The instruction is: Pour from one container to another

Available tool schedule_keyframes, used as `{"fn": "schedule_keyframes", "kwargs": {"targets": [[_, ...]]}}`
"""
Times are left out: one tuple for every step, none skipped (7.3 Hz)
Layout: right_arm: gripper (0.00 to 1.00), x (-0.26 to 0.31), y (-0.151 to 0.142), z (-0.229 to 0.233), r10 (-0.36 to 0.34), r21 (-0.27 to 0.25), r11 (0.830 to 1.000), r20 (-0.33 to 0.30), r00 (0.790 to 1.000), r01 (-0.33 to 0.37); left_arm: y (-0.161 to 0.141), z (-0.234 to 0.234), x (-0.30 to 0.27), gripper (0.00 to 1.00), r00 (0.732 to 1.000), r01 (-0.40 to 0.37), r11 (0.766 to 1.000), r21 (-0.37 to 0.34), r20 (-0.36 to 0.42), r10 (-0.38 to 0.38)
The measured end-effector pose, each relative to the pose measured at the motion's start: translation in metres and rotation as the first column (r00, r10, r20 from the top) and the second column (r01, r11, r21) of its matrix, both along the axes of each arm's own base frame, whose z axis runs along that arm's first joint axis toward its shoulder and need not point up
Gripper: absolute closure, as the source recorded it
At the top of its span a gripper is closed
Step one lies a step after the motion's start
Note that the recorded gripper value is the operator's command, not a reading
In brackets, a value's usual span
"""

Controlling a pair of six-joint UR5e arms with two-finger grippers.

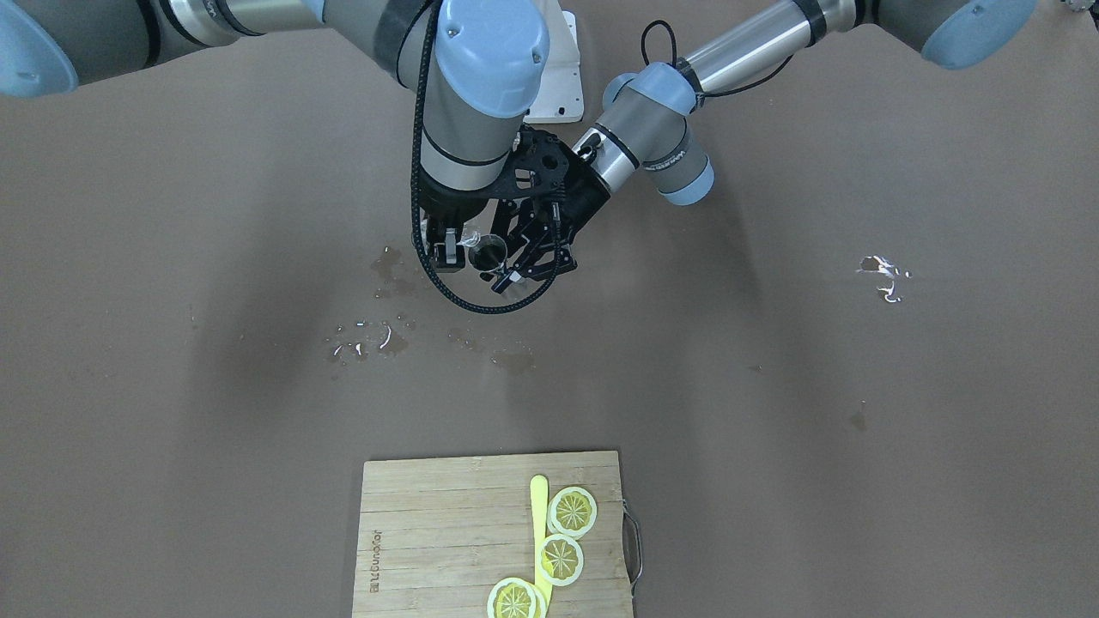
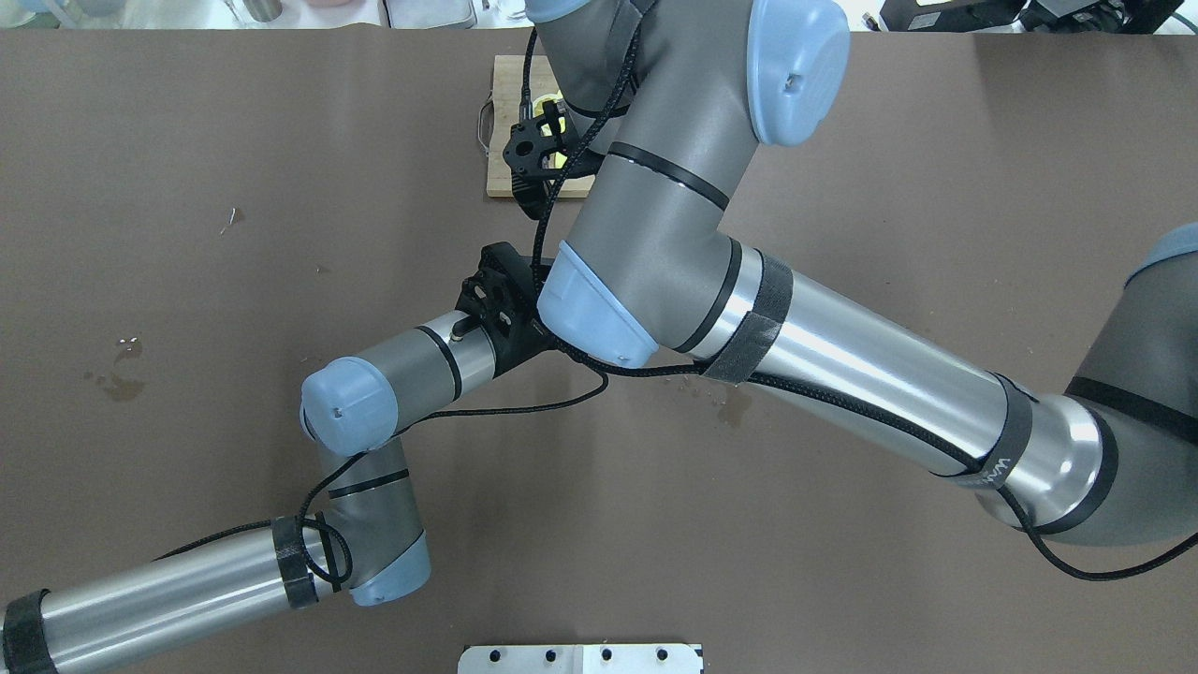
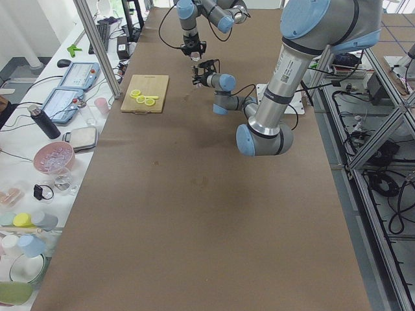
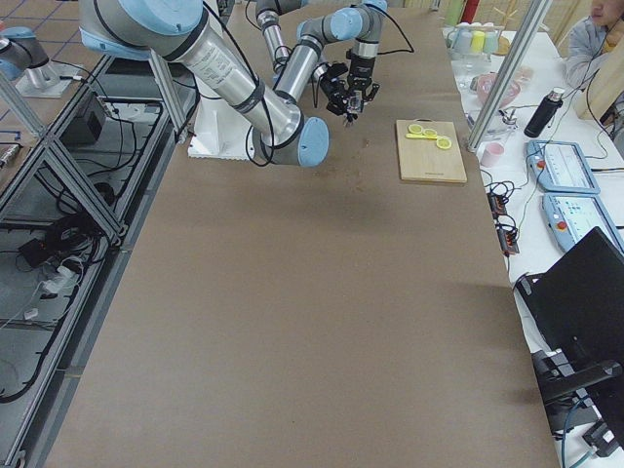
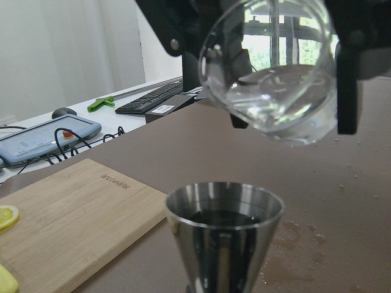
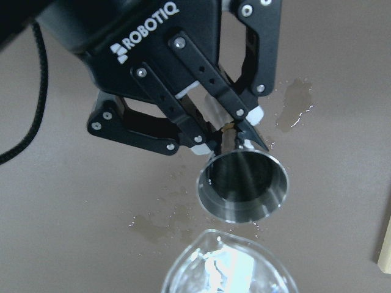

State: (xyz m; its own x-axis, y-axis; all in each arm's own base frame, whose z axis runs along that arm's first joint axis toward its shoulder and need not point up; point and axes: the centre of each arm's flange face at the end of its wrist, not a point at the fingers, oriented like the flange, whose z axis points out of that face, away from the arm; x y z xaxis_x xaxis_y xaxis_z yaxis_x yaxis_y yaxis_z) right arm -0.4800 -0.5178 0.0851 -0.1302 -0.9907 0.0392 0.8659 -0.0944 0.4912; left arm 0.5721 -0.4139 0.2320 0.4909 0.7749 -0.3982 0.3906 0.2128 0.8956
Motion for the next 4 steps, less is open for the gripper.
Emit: {"fn": "schedule_keyframes", "kwargs": {"targets": [[1.0,-0.0009,0.0009,-0.0001,-0.001,-0.006,1.0,-0.01,1.0,0.001,-0.0002,0.0,-0.0001,1.0,1.0,0.0,1.0,0.0,0.0,0.0],[1.0,-0.0027,0.0021,0.0004,-0.004,-0.011,1.0,-0.019,1.0,0.004,-0.0003,0.0,-0.0002,1.0,1.0,0.0,1.0,0.0,0.0,0.0],[1.0,-0.0055,0.0028,0.0018,-0.007,-0.018,1.0,-0.029,1.0,0.007,-0.0004,0.0,-0.0003,1.0,1.0,0.001,1.0,0.0,0.0,-0.001],[1.0,-0.0083,0.0024,0.0027,-0.01,-0.025,1.0,-0.038,0.999,0.009,-0.0003,0.0,-0.0002,1.0,1.0,0.001,1.0,0.0,0.0,-0.001]]}}
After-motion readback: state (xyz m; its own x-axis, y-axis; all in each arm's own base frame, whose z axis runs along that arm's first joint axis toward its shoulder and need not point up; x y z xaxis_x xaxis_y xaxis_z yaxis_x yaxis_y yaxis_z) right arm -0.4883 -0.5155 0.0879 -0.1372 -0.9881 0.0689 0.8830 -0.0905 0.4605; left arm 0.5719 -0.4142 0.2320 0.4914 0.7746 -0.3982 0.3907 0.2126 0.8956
